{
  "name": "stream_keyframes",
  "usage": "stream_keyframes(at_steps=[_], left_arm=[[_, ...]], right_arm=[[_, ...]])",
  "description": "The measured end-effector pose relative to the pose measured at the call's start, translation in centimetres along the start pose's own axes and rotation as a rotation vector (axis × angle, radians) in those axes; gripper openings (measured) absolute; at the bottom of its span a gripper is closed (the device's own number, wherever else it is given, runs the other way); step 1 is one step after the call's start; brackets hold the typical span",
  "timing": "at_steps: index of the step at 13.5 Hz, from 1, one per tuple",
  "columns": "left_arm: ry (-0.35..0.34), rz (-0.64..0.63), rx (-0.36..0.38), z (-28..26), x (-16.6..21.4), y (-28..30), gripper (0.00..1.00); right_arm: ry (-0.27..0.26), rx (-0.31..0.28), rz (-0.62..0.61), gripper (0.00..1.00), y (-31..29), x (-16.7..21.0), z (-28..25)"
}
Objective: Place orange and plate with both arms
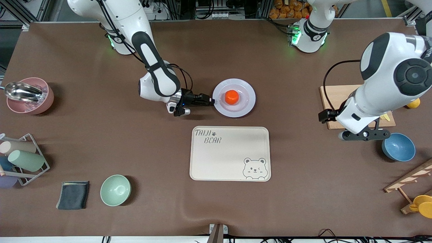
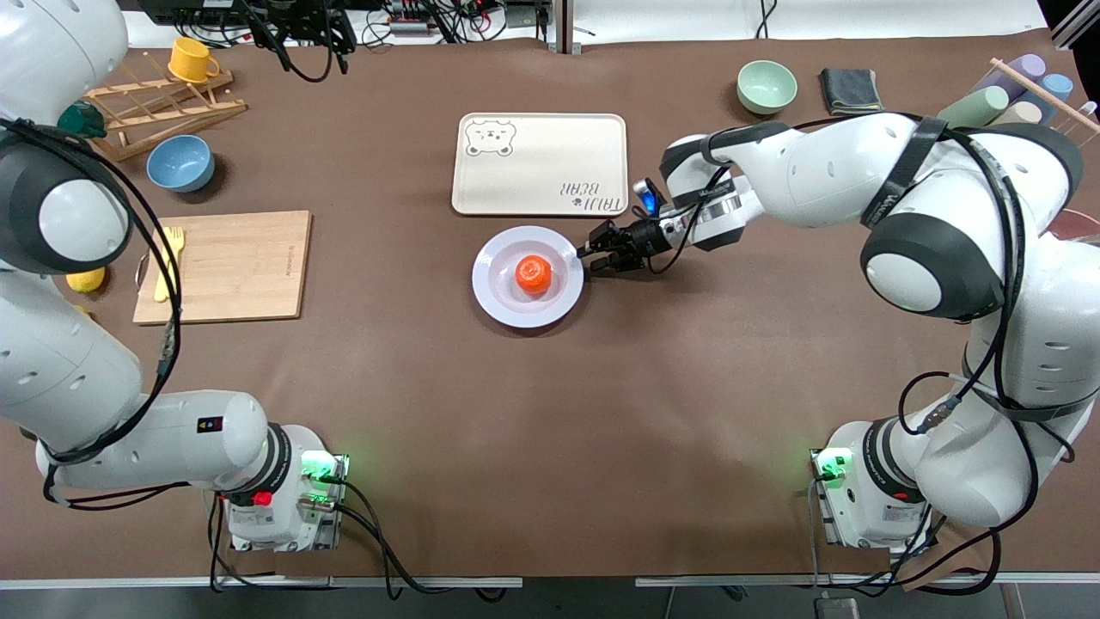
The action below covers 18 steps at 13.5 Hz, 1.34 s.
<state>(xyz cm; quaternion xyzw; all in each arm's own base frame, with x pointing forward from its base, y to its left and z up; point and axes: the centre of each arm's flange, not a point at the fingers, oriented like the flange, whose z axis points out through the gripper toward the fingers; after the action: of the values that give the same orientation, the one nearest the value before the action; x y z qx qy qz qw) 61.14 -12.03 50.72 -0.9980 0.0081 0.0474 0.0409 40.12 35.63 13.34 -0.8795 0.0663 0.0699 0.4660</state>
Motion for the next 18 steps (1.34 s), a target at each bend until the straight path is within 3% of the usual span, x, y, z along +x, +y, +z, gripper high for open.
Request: stream_keyframes(at_steps=[5, 8, 11, 13, 18], left_arm=[[-0.005, 0.082, 0.033, -2.5, -2.5, -2.5, 1.0], [-0.022, 0.139, 0.046, -4.0, -4.0, -3.3, 1.0], [-0.021, 0.135, 0.044, -5.9, -5.5, -4.1, 1.0], [-0.011, 0.123, 0.005, -7.5, -6.7, -4.5, 1.0], [0.033, 0.066, -0.052, -10.3, -8.5, -7.5, 1.0]], right_arm=[[0.006, 0.025, 0.021, 0.39, -0.4, -1.1, 1.1], [0.001, 0.042, 0.016, 0.08, -1.0, -2.1, 2.1], [0.001, 0.063, -0.001, 0.07, -1.4, -1.9, 1.9], [-0.002, 0.09, -0.002, 0.07, -2.0, -1.7, 1.8], [0.014, 0.235, 0.038, 0.04, -4.6, -1.1, 0.8]])
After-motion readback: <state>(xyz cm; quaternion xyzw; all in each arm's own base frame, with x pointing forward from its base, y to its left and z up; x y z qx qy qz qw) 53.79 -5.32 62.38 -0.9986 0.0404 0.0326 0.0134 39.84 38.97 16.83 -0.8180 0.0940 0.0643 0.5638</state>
